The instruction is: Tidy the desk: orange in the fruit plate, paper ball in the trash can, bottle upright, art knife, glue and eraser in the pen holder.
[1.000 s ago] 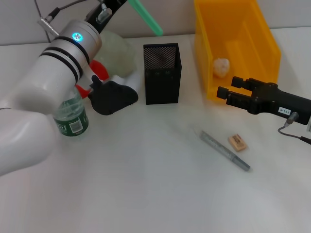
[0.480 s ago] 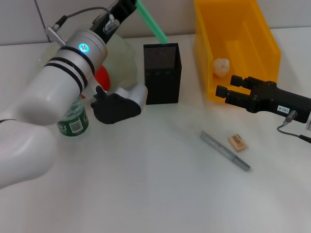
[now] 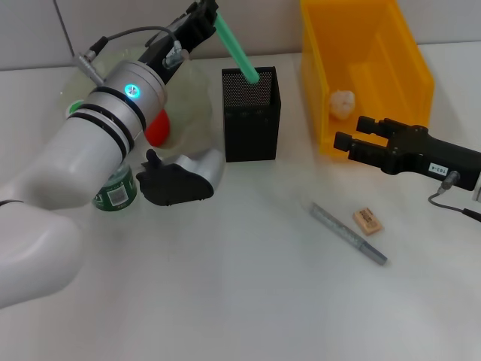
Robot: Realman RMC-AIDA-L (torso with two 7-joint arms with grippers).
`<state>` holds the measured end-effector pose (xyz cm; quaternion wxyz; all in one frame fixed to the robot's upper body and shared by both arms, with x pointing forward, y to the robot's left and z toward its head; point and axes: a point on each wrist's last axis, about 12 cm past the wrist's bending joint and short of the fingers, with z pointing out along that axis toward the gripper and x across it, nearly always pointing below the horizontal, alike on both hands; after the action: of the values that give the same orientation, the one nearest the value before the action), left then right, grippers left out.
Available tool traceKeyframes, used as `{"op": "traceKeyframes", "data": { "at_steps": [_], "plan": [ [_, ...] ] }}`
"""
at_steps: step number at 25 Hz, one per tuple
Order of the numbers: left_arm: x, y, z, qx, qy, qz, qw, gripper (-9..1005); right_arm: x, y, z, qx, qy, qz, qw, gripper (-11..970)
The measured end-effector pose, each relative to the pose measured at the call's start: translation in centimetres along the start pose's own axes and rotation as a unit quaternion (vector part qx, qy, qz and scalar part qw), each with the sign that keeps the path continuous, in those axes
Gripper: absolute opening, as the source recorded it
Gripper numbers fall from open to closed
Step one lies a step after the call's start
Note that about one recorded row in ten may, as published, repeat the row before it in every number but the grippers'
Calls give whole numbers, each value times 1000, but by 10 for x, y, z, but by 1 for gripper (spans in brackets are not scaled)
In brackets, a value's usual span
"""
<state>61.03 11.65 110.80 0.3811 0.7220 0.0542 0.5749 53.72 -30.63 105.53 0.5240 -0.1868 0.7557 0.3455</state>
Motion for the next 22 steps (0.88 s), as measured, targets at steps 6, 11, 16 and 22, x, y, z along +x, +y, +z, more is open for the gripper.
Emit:
{"op": "traceKeyframes", "data": {
  "at_steps": [6, 11, 16, 22],
  "plan": [
    [-2, 1, -2, -8, 2, 7, 1000, 184, 0, 0, 1, -1, 1, -1, 1000, 740],
    [-2, 2, -1, -9, 3, 8, 1000, 184, 0, 1, 1, -2, 0, 0, 1000, 740],
    [-2, 2, 0, -11, 3, 12, 1000, 184, 0, 0, 1, 0, -1, 1, 1000, 740],
    [-6, 1, -1, -11, -6, 18, 1000, 184, 0, 0, 0, 0, -2, 0, 1000, 740]
  ]
}}
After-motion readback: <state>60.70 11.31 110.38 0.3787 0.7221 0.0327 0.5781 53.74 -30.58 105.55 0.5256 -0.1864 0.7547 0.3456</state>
